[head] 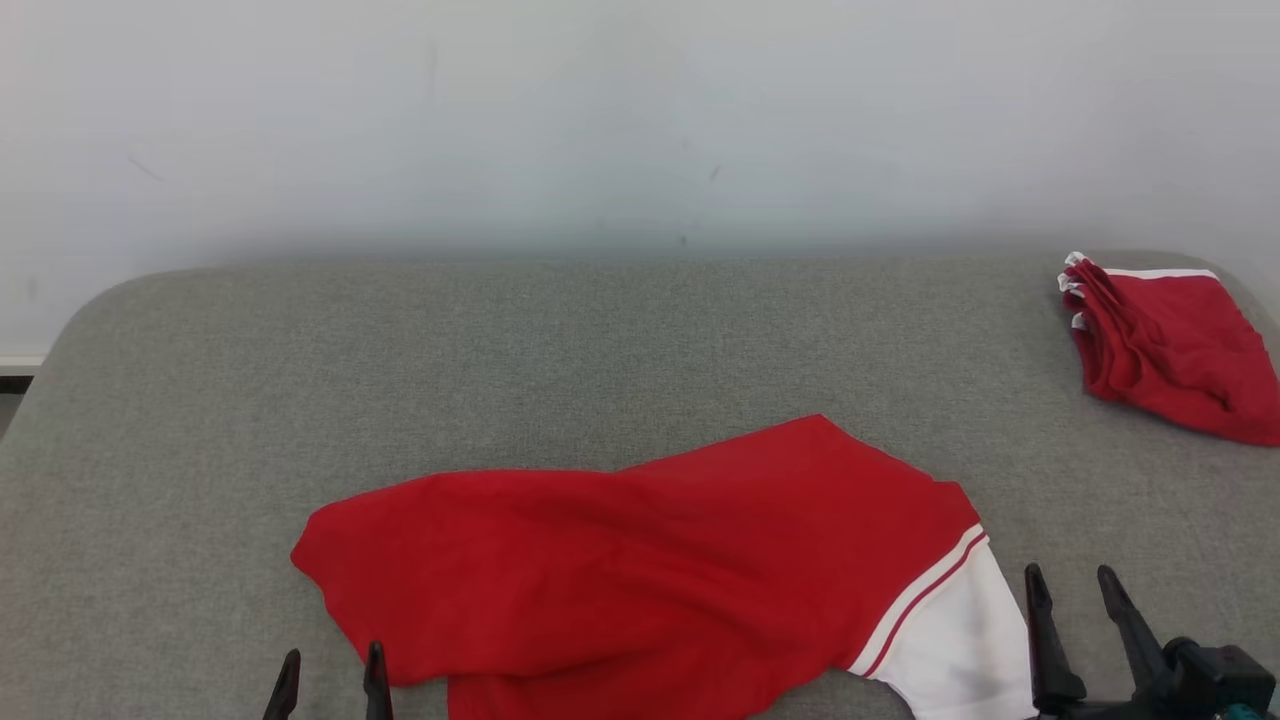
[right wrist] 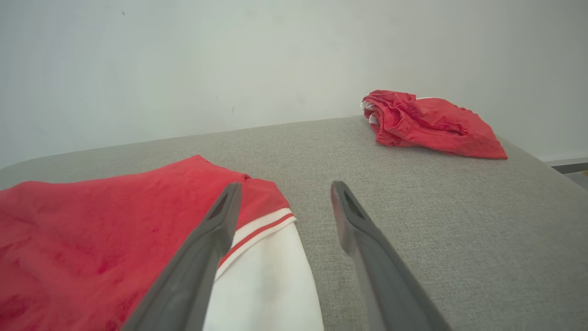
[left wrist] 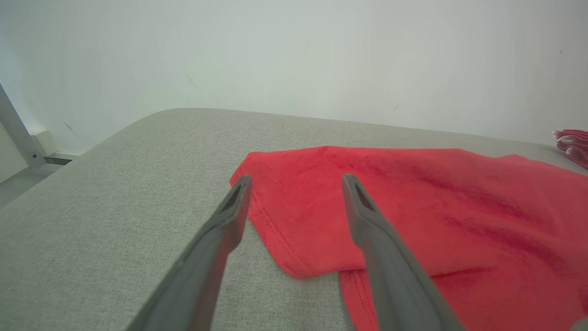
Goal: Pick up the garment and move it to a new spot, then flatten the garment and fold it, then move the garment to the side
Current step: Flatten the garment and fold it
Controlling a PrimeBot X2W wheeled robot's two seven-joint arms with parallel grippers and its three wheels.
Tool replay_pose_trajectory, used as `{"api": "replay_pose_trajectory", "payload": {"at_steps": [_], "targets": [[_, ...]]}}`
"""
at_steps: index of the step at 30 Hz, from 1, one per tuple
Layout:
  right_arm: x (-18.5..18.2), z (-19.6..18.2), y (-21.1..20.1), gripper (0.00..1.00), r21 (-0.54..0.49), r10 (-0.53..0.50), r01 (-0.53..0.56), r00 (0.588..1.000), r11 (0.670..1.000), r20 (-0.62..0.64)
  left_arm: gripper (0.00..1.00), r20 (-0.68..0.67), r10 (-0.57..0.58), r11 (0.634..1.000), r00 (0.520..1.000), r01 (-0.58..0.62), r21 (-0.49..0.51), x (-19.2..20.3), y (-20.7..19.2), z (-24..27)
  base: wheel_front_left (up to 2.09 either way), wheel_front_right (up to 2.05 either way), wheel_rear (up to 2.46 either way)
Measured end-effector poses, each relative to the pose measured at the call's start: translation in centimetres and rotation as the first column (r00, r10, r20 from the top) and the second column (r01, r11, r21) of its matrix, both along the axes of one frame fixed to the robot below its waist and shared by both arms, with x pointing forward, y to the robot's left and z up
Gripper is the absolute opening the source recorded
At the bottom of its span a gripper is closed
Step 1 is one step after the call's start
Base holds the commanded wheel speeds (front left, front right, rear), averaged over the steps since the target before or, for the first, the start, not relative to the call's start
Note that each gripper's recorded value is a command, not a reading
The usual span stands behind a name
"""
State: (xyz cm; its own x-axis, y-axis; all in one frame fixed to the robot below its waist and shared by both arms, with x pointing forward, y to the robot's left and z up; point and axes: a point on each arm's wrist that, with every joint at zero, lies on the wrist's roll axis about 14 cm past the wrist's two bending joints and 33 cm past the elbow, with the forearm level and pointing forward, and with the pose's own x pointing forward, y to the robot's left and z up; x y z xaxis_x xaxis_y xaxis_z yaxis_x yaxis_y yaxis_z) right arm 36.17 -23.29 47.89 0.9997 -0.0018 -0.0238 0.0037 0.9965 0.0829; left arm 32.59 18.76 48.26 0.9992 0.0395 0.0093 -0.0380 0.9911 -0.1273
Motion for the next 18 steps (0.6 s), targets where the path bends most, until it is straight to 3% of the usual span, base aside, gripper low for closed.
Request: {"api": "replay_pose_trajectory", "payload": {"at_steps": [7,12,18], "targets": [[-1.4,-1.7,-0.1,1.0,-0.012,-0.006,0.005,0.999,1.0,-0.05,1.0,-0.032,-0.059,0.998,0.998,0.059,0.006,-0.2,-1.5,-1.0,0.0,0.0,0.0],[-2.6,-3.3,-0.8,1.0,-0.034,-0.011,0.008,0.994,0.999,-0.105,1.0,-0.123,-0.172,0.985,0.977,0.173,-0.007,-1.9,-4.5,-3.9,0.0,0.0,0.0],[-4.2,-6.3,-1.8,1.0,-0.051,-0.027,0.016,0.976,0.999,-0.216,1.0,-0.255,-0.231,0.973,0.939,0.226,-0.049,-4.1,-6.0,-7.9,0.0,0.0,0.0]]}}
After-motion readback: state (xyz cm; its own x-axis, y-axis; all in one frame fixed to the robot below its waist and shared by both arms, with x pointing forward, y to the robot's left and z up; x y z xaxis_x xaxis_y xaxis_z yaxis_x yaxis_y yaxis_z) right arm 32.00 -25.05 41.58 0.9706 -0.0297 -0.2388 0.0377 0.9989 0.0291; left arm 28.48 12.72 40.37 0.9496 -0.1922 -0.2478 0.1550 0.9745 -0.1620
